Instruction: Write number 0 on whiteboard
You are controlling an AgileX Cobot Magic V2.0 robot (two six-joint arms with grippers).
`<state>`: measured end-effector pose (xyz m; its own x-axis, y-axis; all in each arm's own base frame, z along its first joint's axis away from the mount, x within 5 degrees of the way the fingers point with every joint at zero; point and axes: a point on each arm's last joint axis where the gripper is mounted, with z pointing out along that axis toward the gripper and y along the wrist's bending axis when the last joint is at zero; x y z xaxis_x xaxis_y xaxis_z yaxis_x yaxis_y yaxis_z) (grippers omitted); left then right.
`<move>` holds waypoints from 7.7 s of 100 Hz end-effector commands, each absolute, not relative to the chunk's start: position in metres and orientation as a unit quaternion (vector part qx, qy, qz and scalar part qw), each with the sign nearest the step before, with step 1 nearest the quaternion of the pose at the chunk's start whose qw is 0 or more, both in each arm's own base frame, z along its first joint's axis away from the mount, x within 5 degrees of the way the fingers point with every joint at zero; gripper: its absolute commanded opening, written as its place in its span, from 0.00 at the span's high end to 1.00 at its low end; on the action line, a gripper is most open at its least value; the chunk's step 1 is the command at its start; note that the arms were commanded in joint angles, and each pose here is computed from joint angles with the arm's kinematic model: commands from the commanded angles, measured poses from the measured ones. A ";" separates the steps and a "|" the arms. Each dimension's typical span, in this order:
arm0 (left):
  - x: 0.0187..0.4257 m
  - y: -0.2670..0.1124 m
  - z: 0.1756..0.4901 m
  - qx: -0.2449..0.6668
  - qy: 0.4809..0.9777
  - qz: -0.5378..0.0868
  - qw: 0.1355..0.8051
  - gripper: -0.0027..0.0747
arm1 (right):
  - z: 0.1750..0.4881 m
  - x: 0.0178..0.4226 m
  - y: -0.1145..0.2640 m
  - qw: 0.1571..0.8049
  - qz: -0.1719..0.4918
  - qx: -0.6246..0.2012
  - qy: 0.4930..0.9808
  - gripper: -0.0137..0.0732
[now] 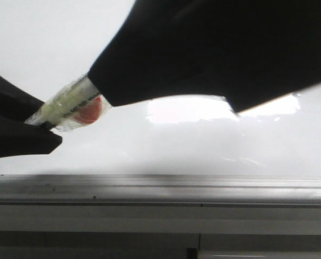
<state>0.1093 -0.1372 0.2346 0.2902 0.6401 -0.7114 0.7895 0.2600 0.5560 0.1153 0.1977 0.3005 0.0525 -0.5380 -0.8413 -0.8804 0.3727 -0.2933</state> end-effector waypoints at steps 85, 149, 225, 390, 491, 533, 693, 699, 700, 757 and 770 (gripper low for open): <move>0.108 -0.147 0.246 0.595 0.572 -0.109 0.554 0.95 | 0.319 0.115 0.200 0.524 0.194 -0.518 0.648 0.93; 0.087 -0.105 0.285 0.473 0.604 -0.136 0.627 0.33 | 0.322 0.116 0.203 0.541 0.204 -0.513 0.634 0.93; 0.059 -0.035 0.305 0.278 0.652 -0.121 0.695 0.99 | 0.346 0.108 0.166 0.552 0.227 -0.435 0.674 0.92; 0.062 -0.029 0.310 0.211 0.656 -0.110 0.716 0.99 | 0.326 0.133 0.160 0.526 0.128 -0.452 0.709 0.92; 0.062 -0.030 0.312 0.213 0.648 -0.115 0.722 0.99 | 0.331 0.135 0.126 0.522 0.100 -0.395 0.749 0.92; 0.062 -0.030 0.312 0.214 0.648 -0.114 0.722 0.99 | 0.312 0.134 0.133 0.499 0.129 -0.390 0.763 0.92; 0.088 -0.116 0.288 0.559 0.522 -0.074 0.640 0.64 | 0.379 0.114 0.218 0.456 0.172 -0.509 0.710 0.92; 0.089 -0.118 0.289 0.560 0.522 -0.076 0.639 0.64 | 0.379 0.108 0.220 0.454 0.178 -0.517 0.703 0.92; 0.089 -0.118 0.288 0.561 0.522 -0.076 0.638 0.64 | 0.379 0.108 0.221 0.454 0.178 -0.518 0.703 0.92; 0.093 -0.119 0.284 0.591 0.509 -0.033 0.626 0.64 | 0.383 0.104 0.224 0.464 0.191 -0.521 0.690 0.92; 0.094 -0.120 0.282 0.597 0.507 -0.026 0.621 0.64 | 0.389 0.104 0.224 0.468 0.193 -0.519 0.689 0.92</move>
